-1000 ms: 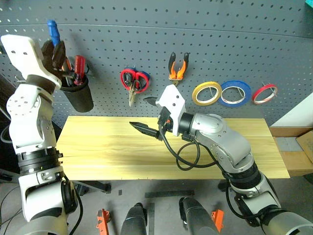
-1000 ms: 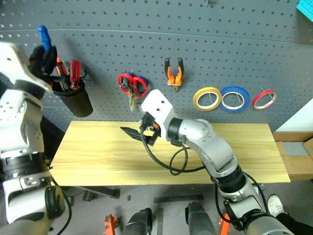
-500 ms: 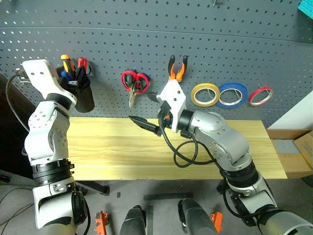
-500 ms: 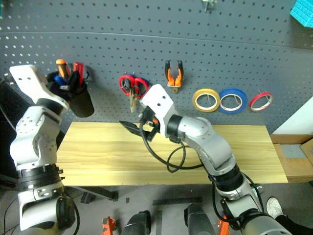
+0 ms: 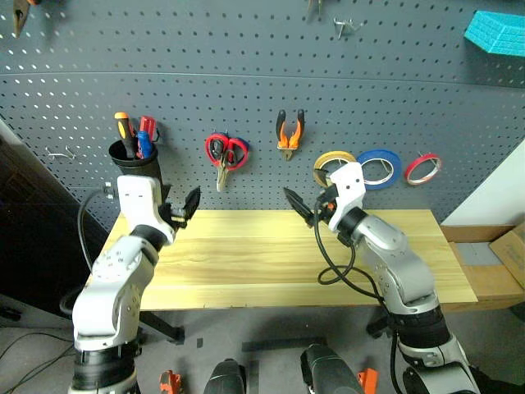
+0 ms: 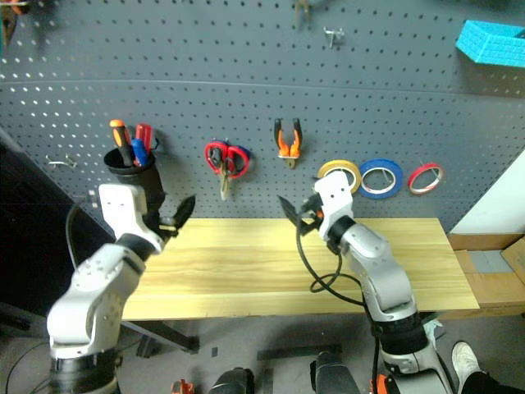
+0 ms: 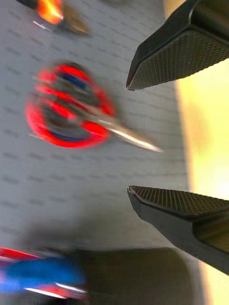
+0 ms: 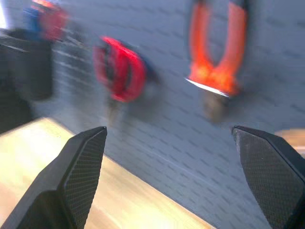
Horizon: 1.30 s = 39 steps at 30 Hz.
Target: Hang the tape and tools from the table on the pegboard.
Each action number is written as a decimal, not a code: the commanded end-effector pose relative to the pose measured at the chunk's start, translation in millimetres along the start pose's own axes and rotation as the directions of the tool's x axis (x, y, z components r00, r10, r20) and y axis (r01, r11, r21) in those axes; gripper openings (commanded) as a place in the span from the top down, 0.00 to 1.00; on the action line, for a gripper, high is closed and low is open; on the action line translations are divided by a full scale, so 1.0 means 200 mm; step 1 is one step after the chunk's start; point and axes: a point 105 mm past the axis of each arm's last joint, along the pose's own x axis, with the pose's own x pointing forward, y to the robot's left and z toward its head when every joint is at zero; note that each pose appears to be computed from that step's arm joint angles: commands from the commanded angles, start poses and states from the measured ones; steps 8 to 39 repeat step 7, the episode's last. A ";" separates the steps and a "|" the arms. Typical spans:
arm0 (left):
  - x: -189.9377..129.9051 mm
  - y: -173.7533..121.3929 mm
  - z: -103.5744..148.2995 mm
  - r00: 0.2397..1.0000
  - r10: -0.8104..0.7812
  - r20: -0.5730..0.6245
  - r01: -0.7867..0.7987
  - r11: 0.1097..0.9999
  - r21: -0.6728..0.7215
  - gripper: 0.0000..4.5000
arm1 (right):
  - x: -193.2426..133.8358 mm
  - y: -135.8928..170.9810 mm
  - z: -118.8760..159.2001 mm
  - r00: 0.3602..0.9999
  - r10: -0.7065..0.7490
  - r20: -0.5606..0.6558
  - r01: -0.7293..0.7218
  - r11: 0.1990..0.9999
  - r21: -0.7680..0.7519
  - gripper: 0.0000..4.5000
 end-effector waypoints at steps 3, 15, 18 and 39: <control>-0.05 0.15 -0.09 0.994 0.112 0.006 -0.112 0.991 0.069 0.25 | -0.12 -0.16 -0.19 0.992 -0.121 -0.043 0.120 0.992 -0.030 0.00; -0.06 0.18 -0.14 0.989 0.149 0.013 -0.150 0.985 0.083 0.25 | -0.20 -0.29 -0.36 0.964 -0.233 -0.128 0.233 0.972 -0.015 0.00; -0.06 0.18 -0.14 0.989 0.149 0.013 -0.150 0.985 0.083 0.25 | -0.20 -0.29 -0.36 0.964 -0.233 -0.128 0.233 0.972 -0.015 0.00; -0.06 0.18 -0.14 0.989 0.149 0.013 -0.150 0.985 0.083 0.25 | -0.20 -0.29 -0.36 0.964 -0.233 -0.128 0.233 0.972 -0.015 0.00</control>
